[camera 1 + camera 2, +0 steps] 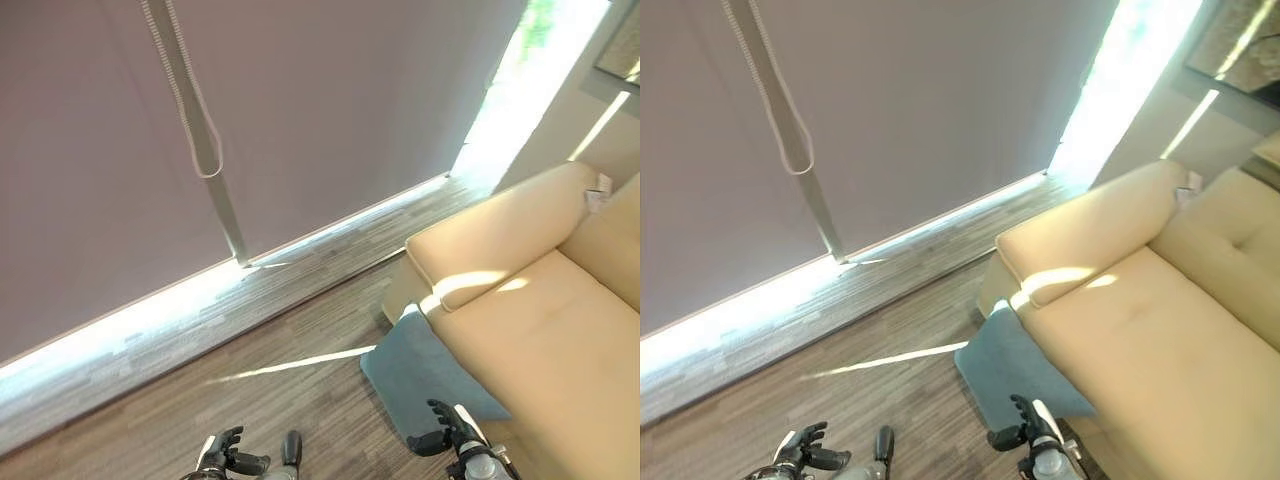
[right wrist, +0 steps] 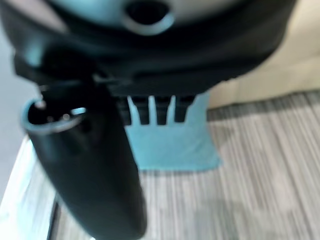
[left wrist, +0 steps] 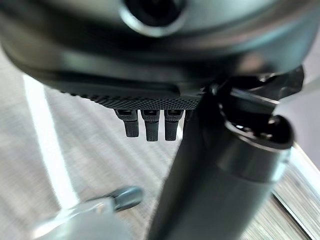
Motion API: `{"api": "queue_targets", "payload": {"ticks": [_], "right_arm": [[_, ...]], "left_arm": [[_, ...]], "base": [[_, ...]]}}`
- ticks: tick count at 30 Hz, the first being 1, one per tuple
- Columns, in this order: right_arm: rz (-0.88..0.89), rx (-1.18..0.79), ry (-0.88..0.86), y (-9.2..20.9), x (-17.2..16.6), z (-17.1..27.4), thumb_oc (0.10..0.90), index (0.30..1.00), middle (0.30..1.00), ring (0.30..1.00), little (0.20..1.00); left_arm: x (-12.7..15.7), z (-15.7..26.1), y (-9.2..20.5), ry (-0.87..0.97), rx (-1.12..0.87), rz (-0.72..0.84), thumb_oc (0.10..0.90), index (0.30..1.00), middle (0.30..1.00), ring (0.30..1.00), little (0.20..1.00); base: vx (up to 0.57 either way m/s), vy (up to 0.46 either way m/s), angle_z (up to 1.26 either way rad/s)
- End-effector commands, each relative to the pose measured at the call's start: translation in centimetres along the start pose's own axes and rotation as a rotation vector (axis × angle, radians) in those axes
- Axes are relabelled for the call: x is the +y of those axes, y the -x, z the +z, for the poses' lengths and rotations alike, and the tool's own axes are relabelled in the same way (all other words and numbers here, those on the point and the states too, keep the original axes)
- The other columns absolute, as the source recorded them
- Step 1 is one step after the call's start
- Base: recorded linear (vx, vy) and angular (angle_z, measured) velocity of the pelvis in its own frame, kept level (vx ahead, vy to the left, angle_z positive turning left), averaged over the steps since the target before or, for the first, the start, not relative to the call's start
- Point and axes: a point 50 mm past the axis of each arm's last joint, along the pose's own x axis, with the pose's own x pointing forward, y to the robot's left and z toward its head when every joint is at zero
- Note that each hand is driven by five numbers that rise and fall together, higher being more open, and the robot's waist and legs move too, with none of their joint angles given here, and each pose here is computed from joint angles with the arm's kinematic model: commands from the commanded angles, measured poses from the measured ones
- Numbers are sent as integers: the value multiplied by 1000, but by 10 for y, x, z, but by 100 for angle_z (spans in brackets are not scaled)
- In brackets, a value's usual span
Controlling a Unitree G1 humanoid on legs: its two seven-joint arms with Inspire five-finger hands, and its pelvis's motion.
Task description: Pick up all the scattered cushions and arrange them neatly on the sofa.
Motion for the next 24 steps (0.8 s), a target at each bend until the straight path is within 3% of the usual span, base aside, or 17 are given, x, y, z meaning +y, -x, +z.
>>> {"api": "queue_targets", "payload": {"ticks": [1, 10, 24], "right_arm": [[-60, -157, -35, -4, -15, 35, 800, 900, 900, 900, 900], [-63, -199, -28, -5, -16, 45, 800, 900, 900, 900, 900], [-95, -159, -33, 1, -28, 27, 800, 900, 900, 900, 900]], "left_arm": [[19, 14, -1, -30, -83, 55, 800, 900, 900, 900, 900], [31, 9, -2, -10, -52, 87, 800, 900, 900, 900, 900], [6, 4, 0, -44, -40, -8, 800, 900, 900, 900, 900]], "base": [[83, 101, -43], [131, 27, -90], [107, -68, -28]]}}
